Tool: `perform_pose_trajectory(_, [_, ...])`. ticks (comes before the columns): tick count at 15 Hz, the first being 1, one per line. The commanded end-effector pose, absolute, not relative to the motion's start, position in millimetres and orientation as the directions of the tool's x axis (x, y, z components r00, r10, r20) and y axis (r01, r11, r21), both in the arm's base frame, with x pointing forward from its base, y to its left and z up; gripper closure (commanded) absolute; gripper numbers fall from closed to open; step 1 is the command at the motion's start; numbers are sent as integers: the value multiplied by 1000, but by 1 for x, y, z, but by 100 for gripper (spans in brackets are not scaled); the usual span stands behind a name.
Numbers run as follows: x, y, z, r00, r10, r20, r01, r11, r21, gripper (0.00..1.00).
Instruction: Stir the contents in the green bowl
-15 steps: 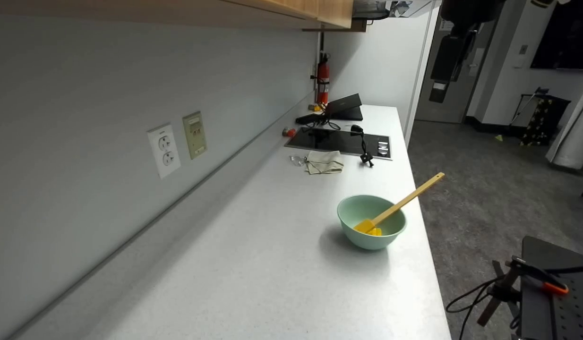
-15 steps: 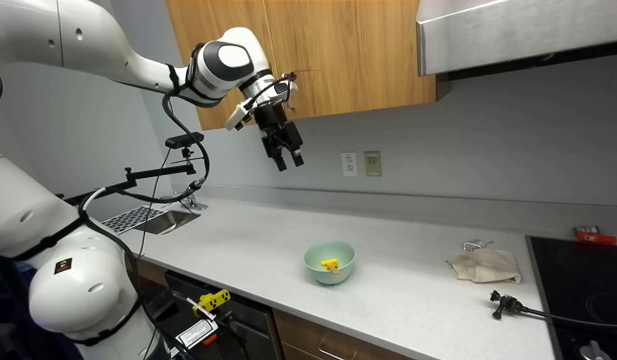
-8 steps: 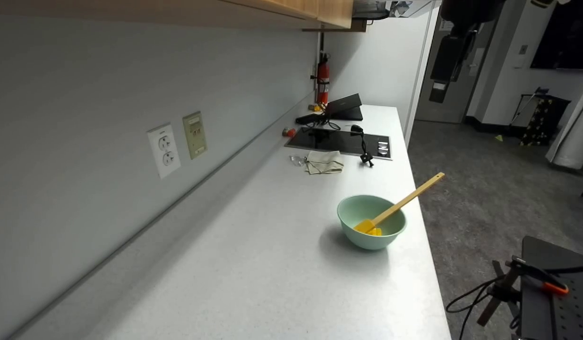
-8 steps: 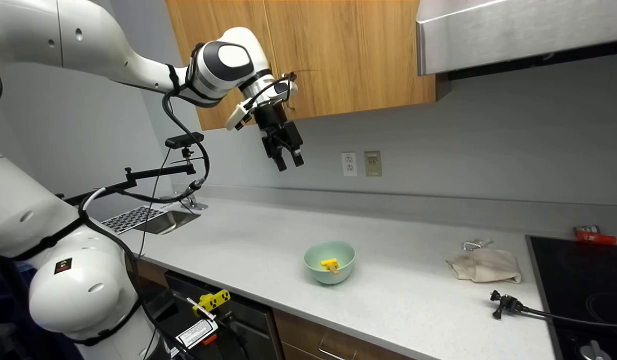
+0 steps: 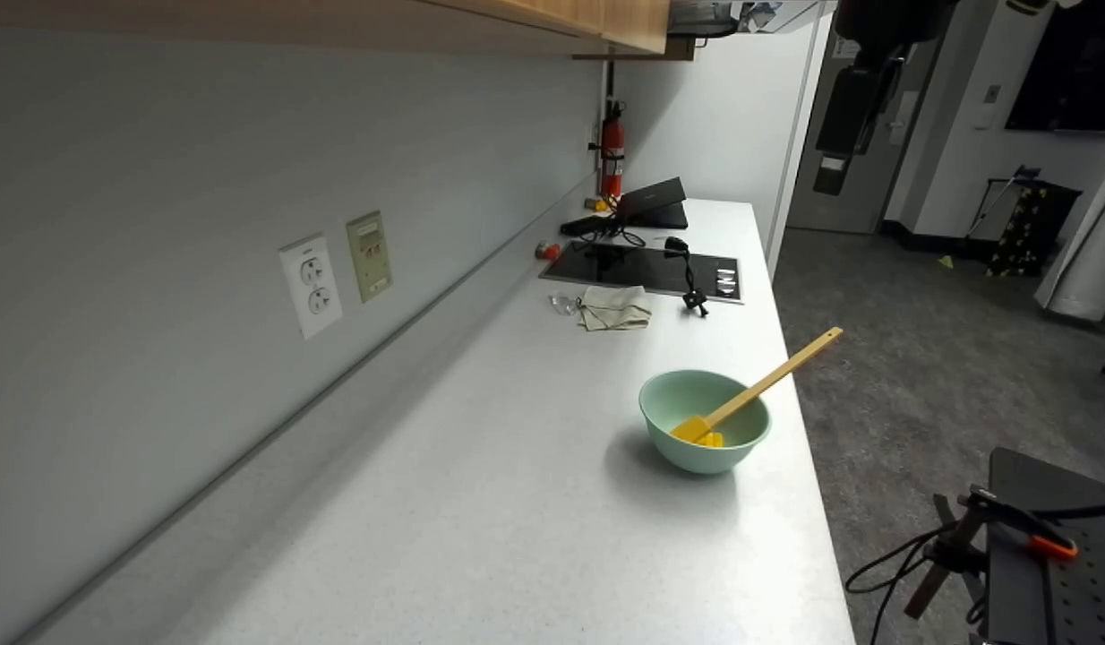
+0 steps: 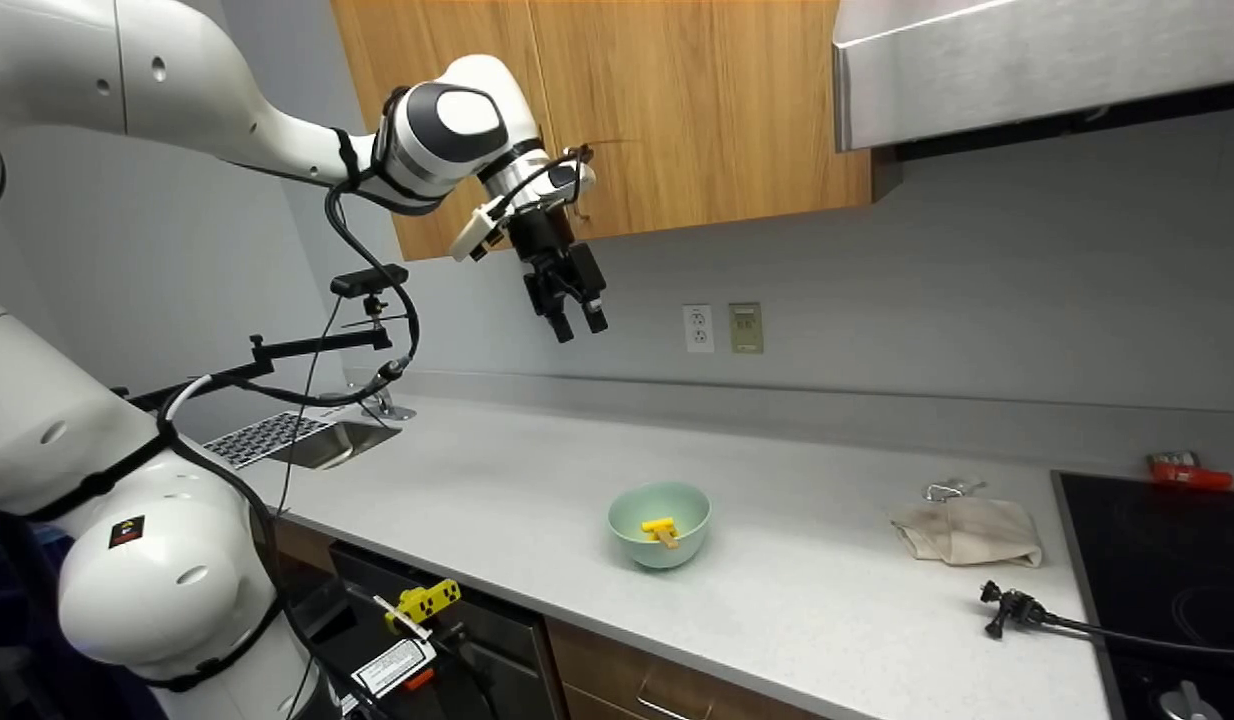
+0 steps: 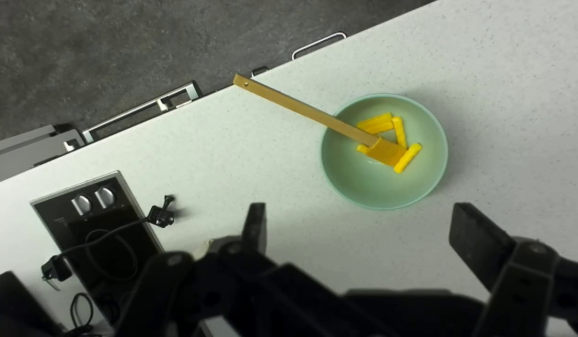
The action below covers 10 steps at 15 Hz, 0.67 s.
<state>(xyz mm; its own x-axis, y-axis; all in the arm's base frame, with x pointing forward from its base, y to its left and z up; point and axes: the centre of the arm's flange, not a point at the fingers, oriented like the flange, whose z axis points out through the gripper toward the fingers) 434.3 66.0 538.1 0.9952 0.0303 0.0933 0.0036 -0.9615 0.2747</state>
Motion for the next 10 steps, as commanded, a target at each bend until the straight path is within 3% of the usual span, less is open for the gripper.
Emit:
perform_pose_trajectory(1, [436,66,535,995,23,97,-5,-960,281,0])
perform_pose_trajectory(10, [442,40,495,995,64,83,43,-971,234,0])
